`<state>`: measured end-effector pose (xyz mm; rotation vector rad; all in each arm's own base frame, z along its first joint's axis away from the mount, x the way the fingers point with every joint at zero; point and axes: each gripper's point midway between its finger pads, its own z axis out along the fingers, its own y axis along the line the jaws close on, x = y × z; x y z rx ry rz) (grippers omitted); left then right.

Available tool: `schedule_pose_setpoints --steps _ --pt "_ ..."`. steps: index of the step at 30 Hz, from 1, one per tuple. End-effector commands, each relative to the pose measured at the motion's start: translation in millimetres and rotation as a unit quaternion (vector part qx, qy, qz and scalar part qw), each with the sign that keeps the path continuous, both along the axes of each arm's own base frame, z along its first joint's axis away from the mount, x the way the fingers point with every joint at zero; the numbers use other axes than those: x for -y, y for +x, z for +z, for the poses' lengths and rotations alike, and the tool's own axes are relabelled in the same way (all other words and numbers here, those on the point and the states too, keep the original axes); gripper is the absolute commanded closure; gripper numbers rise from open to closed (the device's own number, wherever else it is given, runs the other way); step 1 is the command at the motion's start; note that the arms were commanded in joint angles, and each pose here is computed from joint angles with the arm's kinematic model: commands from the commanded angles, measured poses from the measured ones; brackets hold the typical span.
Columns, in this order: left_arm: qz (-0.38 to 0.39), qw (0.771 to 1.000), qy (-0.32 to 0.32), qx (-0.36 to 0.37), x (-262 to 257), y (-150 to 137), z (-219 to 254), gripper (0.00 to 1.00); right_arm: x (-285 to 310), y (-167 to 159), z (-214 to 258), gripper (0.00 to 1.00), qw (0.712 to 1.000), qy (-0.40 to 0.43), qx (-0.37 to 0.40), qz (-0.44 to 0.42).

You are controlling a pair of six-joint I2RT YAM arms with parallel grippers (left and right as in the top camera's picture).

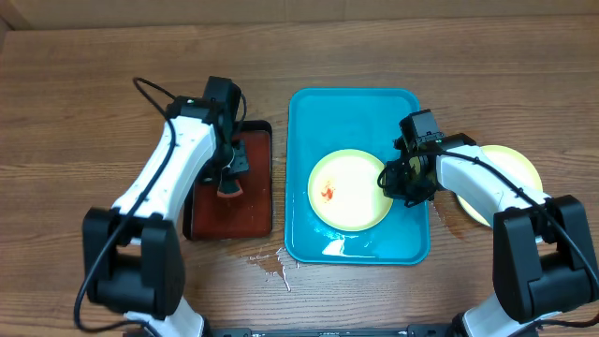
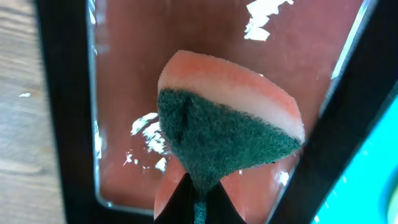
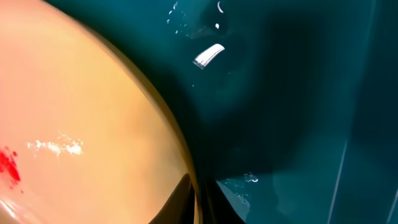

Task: Clean dirty plates on tray and stack at the side

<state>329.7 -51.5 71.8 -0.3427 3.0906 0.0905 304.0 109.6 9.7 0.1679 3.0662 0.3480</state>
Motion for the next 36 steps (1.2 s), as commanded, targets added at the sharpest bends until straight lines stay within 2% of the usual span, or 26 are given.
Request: schedule_pose_setpoints --steps 1,6,9,16,22,24,27,30,36 --pt "-0.011 0.999 0.002 -0.036 2 -1 -29 0.96 -2 2 -2 0.95 1.000 0.007 0.000 -0.001" --pt "-0.011 0.997 0.003 -0.082 3 -9 -59 0.96 3 -3 -8 0.96 1.000 -0.004 -0.005 -0.012" --pt "-0.016 0.996 0.003 -0.087 3 -10 -62 0.96 4 -5 -9 0.96 1.000 -0.005 -0.008 -0.012" --pt "-0.017 0.999 0.007 -0.043 0 -6 -20 0.96 4 -5 -9 0.96 1.000 -0.004 -0.009 -0.012" --pt "-0.028 0.999 -0.001 0.046 -1 4 47 0.96 -6 -13 -9 0.96 0.999 -0.006 -0.009 0.042" --pt "-0.031 0.997 -0.005 0.064 0 3 60 0.96 -3 -14 -11 0.96 0.999 -0.025 -0.013 0.023" --pt "-0.038 0.996 -0.031 0.076 12 1 69 0.96 0 -11 -11 0.96 0.999 -0.037 -0.010 -0.009" --pt "-0.053 0.994 -0.061 0.080 30 1 71 0.96 -5 -10 -10 0.96 1.000 -0.024 -0.005 0.013" --pt "-0.078 0.991 -0.028 0.104 46 6 72 0.96 -10 -17 -11 0.96 0.999 -0.027 -0.012 0.036"
